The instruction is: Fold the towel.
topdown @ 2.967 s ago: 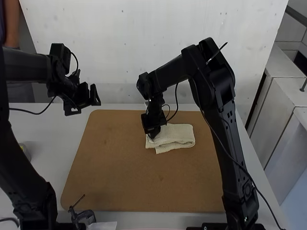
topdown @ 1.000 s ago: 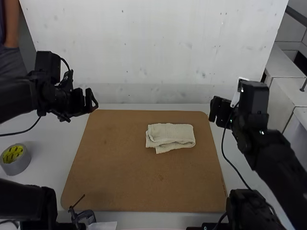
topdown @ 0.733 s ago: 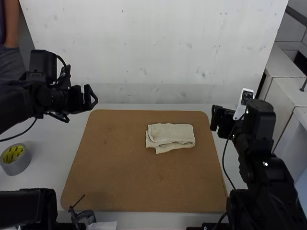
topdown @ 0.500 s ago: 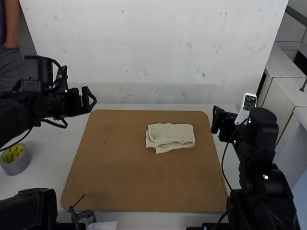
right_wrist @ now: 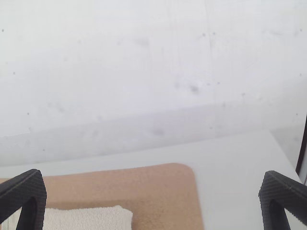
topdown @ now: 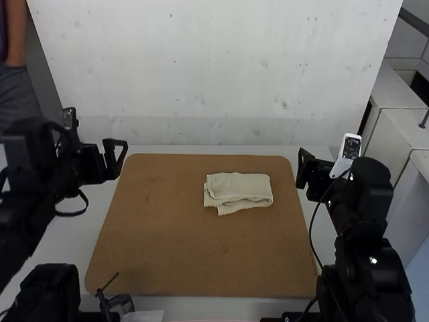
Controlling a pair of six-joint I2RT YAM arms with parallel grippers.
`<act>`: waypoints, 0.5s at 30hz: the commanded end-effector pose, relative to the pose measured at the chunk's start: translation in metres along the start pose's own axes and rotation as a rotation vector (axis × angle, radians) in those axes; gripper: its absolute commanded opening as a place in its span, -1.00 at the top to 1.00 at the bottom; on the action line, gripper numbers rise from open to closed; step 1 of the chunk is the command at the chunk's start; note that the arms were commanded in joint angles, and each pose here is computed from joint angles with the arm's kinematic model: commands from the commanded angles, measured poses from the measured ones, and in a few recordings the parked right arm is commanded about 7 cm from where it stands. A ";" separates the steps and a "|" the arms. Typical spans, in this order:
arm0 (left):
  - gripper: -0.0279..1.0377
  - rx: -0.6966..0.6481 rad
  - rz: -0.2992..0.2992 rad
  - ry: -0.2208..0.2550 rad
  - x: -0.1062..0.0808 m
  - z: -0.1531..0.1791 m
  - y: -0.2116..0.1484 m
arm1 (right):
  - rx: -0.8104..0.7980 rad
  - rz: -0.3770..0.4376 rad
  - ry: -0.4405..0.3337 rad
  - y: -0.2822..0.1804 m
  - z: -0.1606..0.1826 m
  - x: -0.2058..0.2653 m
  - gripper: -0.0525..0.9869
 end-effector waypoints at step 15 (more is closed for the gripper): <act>-0.92 -0.099 0.018 0.246 0.009 0.043 -0.008 | 0.008 0.017 -0.005 -0.001 -0.002 -0.003 -0.96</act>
Point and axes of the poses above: each hand's point on the last joint's axis, 136 mm out from that joint toward the fingers, its own y axis out along the fingers, its own x axis along the line the jaws close on, z = x × y, the point moved 10 cm from there along -y, back along the fingers, and after that the axes turned 4 degrees about -y, right-handed, at the moved point
